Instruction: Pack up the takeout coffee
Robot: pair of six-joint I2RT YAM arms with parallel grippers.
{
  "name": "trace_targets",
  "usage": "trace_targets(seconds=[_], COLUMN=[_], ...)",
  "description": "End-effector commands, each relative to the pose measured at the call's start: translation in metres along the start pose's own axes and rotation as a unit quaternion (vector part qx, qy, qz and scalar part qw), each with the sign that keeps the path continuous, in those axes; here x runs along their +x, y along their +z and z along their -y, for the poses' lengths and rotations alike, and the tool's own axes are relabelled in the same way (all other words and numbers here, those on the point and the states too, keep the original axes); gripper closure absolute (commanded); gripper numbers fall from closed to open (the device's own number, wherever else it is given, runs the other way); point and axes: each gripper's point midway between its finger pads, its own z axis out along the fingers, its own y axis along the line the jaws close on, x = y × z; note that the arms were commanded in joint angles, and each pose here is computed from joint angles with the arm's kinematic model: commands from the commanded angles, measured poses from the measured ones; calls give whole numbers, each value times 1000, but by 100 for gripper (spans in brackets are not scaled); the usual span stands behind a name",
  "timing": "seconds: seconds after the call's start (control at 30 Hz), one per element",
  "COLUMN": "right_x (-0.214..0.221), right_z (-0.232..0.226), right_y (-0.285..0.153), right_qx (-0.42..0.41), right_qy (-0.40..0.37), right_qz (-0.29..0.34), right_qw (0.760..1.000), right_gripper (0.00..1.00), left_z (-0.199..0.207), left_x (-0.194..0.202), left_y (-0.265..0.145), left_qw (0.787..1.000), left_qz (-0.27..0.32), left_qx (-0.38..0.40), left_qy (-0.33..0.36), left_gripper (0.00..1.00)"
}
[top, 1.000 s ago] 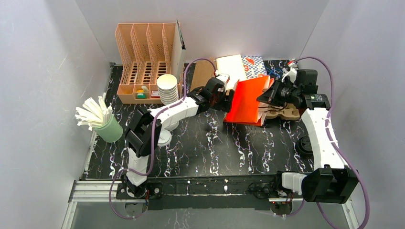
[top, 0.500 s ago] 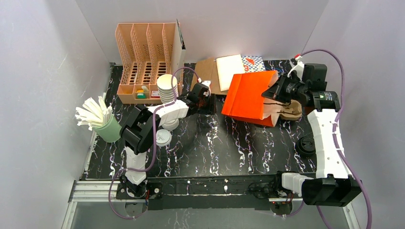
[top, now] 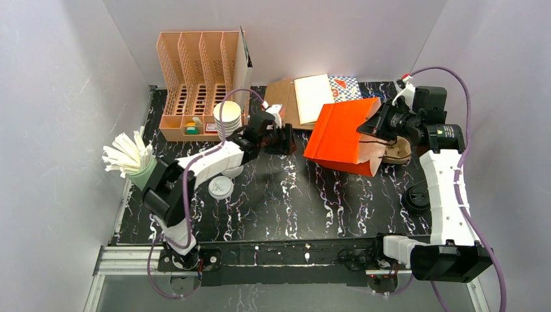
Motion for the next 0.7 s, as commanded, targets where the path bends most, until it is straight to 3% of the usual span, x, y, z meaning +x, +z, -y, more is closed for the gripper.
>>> trace_targets(seconds=[0.0, 0.17, 0.37, 0.67], right_x=[-3, -4, -5, -1], right_z=[-4, 4, -10, -10], right_y=[-1, 2, 3, -18], right_qx=[-7, 14, 9, 126], right_qy=[-12, -5, -10, -28], right_qz=[1, -3, -26, -57], right_qw=[1000, 1000, 1000, 990], right_gripper=[99, 99, 99, 98], left_z=[50, 89, 114, 110], left_x=[-39, -37, -35, -26], left_y=[-52, -79, -100, -136], left_qw=[996, 992, 989, 992], left_qz=[56, 59, 61, 47], left_qx=[71, 98, 123, 115], left_qy=[17, 59, 59, 33], left_gripper=[34, 19, 18, 18])
